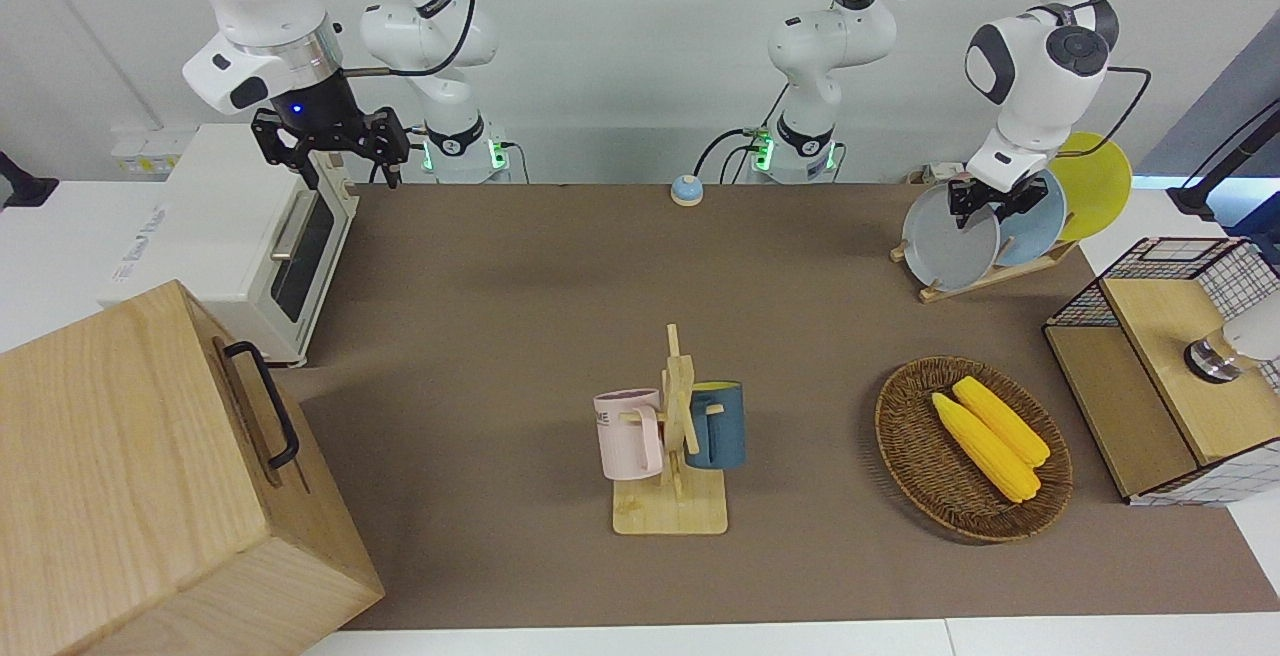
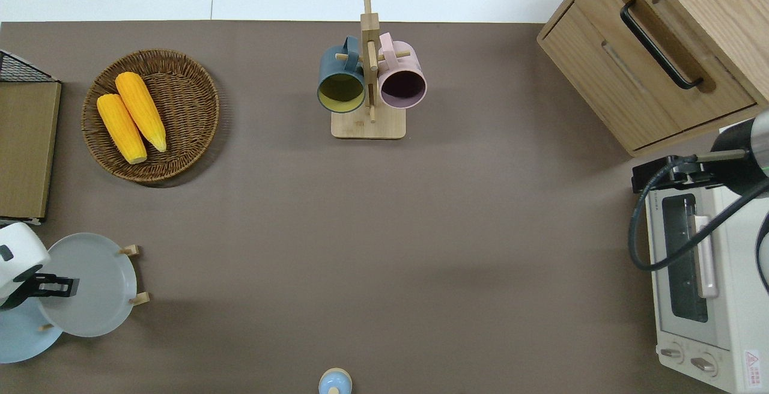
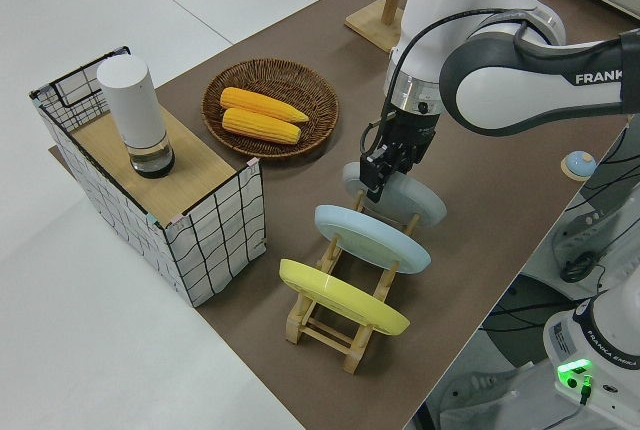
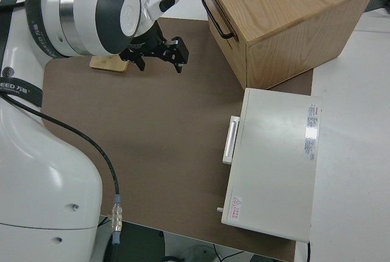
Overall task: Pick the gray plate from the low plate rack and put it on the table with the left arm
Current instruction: 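Lift the gray plate out of the rack with the left gripper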
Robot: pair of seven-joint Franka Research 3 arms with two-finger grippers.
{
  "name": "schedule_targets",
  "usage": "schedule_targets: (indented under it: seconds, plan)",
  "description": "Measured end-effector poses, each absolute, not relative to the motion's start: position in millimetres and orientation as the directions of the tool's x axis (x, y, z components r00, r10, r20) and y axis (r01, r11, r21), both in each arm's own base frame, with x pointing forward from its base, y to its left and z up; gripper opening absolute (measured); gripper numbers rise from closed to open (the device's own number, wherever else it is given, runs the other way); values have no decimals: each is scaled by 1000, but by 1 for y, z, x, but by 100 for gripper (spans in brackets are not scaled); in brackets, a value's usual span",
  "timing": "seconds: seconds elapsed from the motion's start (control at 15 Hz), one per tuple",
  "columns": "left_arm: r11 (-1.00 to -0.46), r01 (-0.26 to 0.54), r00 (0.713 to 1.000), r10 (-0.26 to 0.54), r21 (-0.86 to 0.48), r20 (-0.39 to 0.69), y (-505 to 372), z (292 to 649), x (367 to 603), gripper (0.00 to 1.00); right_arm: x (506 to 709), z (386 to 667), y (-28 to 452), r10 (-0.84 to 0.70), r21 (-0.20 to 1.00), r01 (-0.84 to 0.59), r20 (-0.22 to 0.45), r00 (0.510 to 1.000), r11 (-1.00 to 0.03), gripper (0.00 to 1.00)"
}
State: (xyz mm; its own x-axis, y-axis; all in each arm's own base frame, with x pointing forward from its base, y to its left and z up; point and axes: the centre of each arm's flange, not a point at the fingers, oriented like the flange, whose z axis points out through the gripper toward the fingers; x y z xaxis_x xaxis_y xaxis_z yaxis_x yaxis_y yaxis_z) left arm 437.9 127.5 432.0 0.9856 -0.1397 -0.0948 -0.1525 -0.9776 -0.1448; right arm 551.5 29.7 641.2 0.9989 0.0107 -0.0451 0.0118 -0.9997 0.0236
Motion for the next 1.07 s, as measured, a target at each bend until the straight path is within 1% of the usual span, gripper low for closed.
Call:
schedule_targets:
  seconds: [0.13, 0.2, 0.27, 0.67, 0.8, 0.87, 1.07]
  plan:
    - [-978, -153, 986, -140, -145, -95, 127, 432, 438, 25, 551, 641, 30, 11, 24, 12, -45, 999, -1000, 99]
    - [-978, -152, 986, -139, -143, -93, 126, 433, 438, 17, 551, 641, 30, 11, 24, 12, -45, 999, -1000, 99]
    - [-978, -153, 986, -141, -142, -92, 124, 434, 438, 14, 551, 641, 30, 11, 24, 12, -45, 999, -1000, 99]
    - [-976, -160, 984, -146, -145, -101, 118, 439, 435, 13, 551, 641, 30, 11, 24, 12, -45, 999, -1000, 99]
    - [-977, -154, 983, -136, -147, -125, 113, 455, 433, 8, 551, 641, 30, 11, 24, 12, -45, 999, -1000, 99]
    - [-976, -154, 982, -134, -151, -135, 109, 463, 433, 8, 551, 641, 30, 11, 24, 12, -45, 999, -1000, 99]
    - [-974, -132, 982, -104, -183, -155, 82, 504, 438, 8, 551, 641, 30, 11, 24, 12, -45, 999, -1000, 99]
